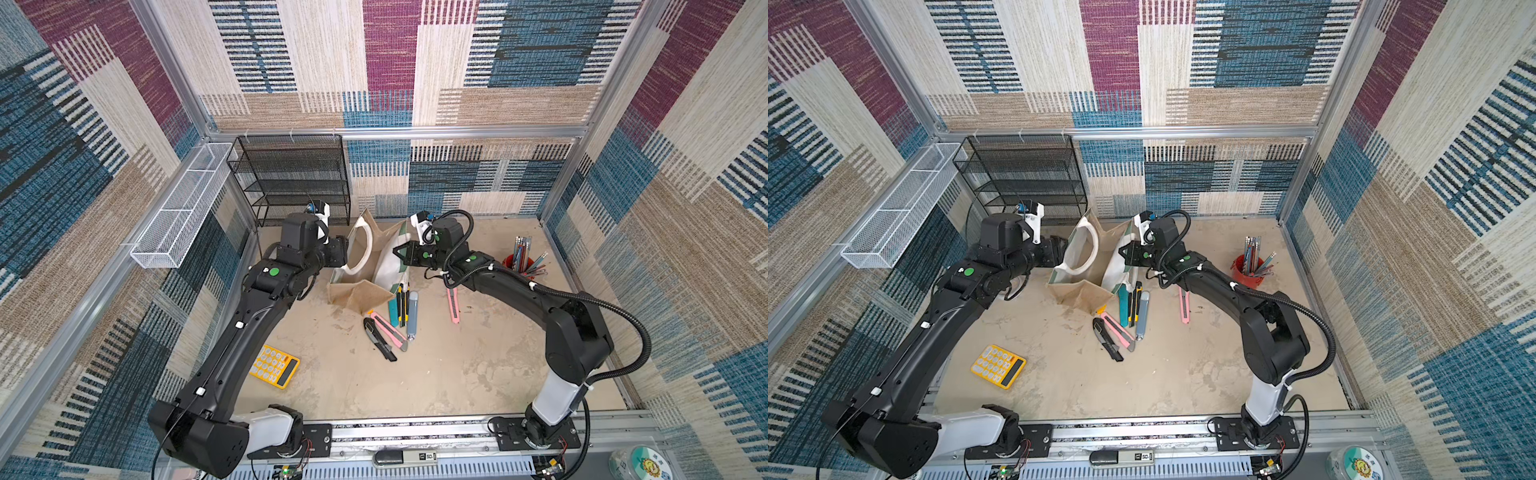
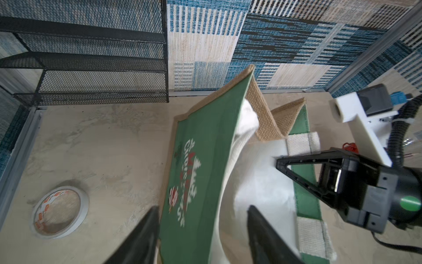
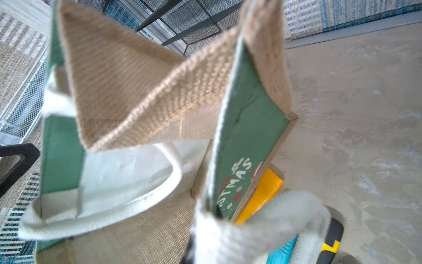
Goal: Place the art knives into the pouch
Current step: Open the pouch at the center of the board.
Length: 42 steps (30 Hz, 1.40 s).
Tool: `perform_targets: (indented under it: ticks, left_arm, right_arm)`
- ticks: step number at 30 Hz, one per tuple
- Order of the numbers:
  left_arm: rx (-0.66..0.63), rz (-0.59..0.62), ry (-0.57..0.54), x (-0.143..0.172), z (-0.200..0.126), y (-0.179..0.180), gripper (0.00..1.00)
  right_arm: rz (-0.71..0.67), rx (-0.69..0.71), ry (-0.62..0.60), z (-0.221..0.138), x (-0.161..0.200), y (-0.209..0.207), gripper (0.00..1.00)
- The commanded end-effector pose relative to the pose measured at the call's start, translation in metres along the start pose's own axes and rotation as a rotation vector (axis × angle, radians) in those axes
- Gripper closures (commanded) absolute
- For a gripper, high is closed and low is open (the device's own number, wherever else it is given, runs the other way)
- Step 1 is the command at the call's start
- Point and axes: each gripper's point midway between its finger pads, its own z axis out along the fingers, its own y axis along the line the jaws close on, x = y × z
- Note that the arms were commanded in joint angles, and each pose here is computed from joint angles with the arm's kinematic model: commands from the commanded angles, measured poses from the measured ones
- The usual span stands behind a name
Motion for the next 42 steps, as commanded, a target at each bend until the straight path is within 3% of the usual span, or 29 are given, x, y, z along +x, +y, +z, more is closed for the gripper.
perform_targets:
  ticks: [1,5,9,19,25,27,31,36,37,42]
  left_arm:
    - [-0.049,0.036,0.043,0.008,-0.001,0.009,0.12]
    - [-0.045,0.055,0.102,0.020,0.006,0.009,0.00]
    - [-0.064,0.079,0.101,0.020,0.010,0.012,0.01]
    - [-0.252,0.092,0.184,0.030,0.035,0.059,0.01]
    - [-0.238,0.077,0.258,0.048,0.058,0.064,0.00]
    - [-0.226,0.067,0.255,0.053,0.063,0.063,0.08]
    - [-0.191,0.031,0.222,0.061,0.077,0.061,0.42]
    - [-0.275,0.059,0.307,0.077,0.090,0.078,0.60]
    - [-0.306,0.071,0.319,0.078,0.092,0.083,0.70]
    - [-0.352,0.088,0.334,0.077,0.099,0.094,0.87]
  right_arm:
    - [-0.036,0.013,0.021,0.005,-0.002,0.005,1.00]
    - [-0.078,0.042,0.033,0.013,-0.010,0.016,1.00]
    - [-0.099,-0.016,0.069,0.018,-0.012,0.029,1.00]
    - [-0.160,-0.085,0.136,0.021,-0.003,0.042,1.00]
    - [-0.179,-0.155,0.170,0.029,-0.001,0.052,1.00]
    - [-0.184,-0.167,0.175,0.032,-0.002,0.054,1.00]
    - [-0.193,-0.141,0.184,0.037,-0.006,0.051,1.00]
    - [-0.190,-0.090,0.185,0.040,-0.006,0.041,1.00]
    - [-0.188,-0.075,0.185,0.041,-0.007,0.038,1.00]
    - [-0.192,0.011,0.197,0.041,-0.009,0.025,1.00]
